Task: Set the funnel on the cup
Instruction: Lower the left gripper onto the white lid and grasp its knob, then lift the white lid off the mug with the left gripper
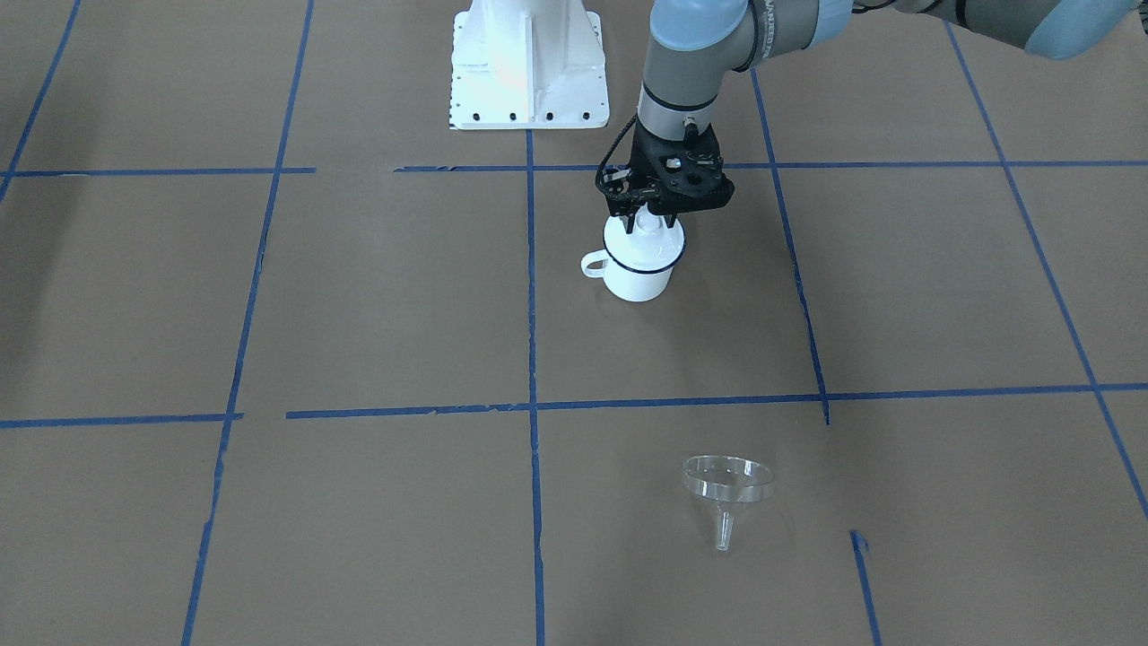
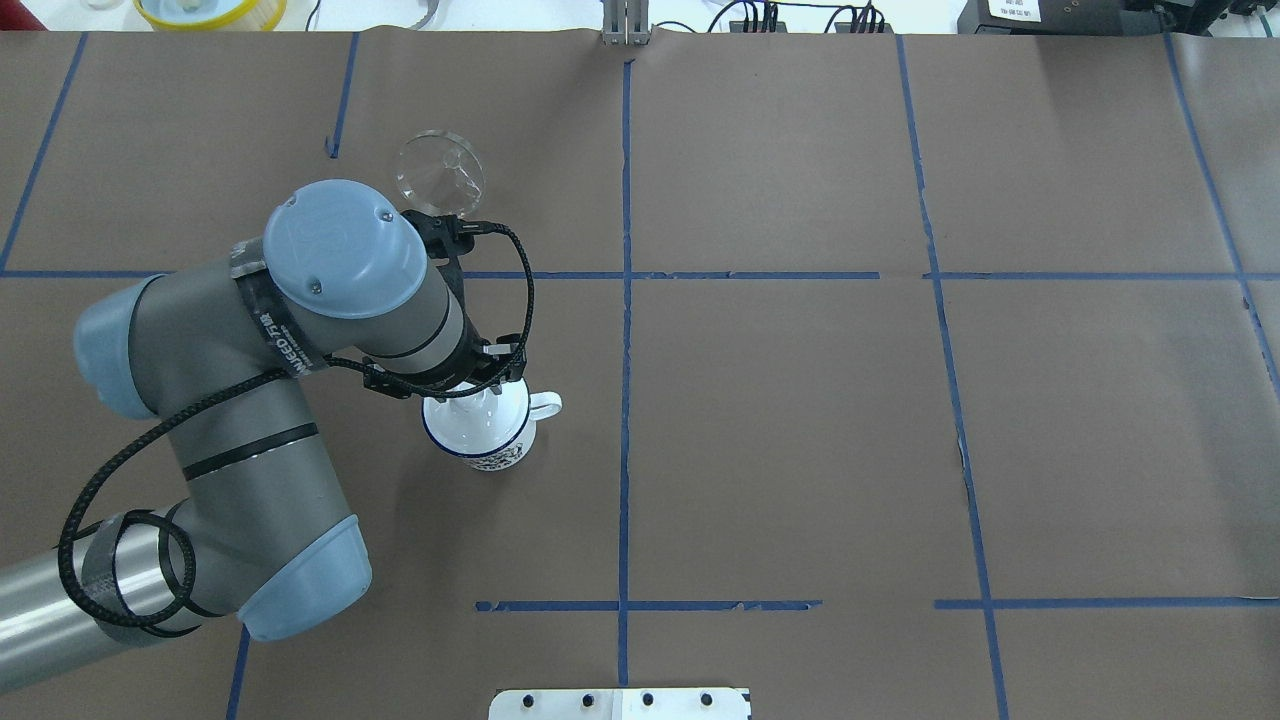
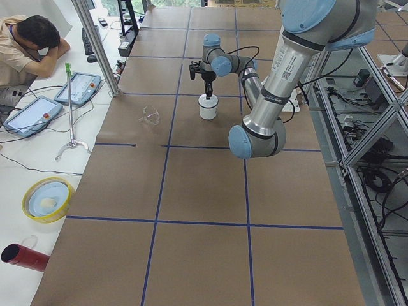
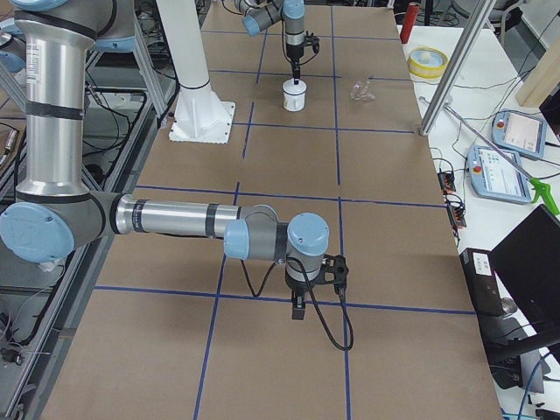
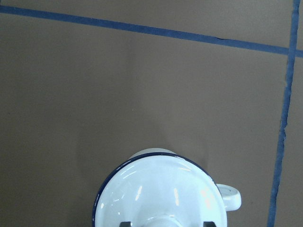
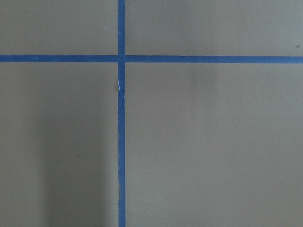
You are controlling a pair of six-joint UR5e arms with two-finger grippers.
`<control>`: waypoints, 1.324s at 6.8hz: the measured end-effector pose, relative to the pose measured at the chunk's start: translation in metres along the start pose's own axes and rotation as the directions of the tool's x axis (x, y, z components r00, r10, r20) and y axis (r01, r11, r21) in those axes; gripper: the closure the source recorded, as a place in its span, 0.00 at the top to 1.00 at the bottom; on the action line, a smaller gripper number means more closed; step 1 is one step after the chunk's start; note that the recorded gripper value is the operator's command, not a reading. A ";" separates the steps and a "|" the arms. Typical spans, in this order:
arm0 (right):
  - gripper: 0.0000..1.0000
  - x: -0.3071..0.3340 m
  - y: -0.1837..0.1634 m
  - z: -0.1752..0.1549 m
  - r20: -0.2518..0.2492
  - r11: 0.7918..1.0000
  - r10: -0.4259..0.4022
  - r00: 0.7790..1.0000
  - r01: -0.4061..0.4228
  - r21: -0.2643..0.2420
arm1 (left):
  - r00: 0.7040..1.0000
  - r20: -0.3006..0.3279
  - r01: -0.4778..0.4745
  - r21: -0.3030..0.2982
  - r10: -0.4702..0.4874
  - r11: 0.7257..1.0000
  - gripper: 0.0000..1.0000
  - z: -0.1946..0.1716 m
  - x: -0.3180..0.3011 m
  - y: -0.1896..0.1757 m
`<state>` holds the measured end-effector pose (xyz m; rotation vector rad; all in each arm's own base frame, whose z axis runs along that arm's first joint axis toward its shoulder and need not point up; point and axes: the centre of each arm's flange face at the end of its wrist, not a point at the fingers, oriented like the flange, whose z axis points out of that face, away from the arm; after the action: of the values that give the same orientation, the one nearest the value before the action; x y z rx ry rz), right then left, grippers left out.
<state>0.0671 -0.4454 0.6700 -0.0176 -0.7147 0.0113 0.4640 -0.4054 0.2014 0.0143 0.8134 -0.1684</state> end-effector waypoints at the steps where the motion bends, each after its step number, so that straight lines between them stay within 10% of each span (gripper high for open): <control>1: 1.00 0.000 0.000 0.000 0.000 1.000 0.000 1.000 0.000 0.000 | 1.000 0.000 0.000 0.000 0.000 1.000 0.09 0.000 0.000 0.000; 5: 1.00 0.000 0.000 0.000 0.000 1.000 0.000 1.000 0.000 0.000 | 1.000 -0.011 -0.011 0.008 0.012 1.000 0.00 -0.012 -0.001 0.000; 9: 1.00 0.000 0.000 0.000 0.000 1.000 0.000 1.000 0.000 0.000 | 0.985 -0.024 -0.168 0.105 0.172 0.980 0.00 -0.147 -0.079 -0.038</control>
<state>0.0671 -0.4454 0.6700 -0.0177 -0.7146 0.0113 0.2986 -0.4197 0.1598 0.1834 0.8318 -0.0482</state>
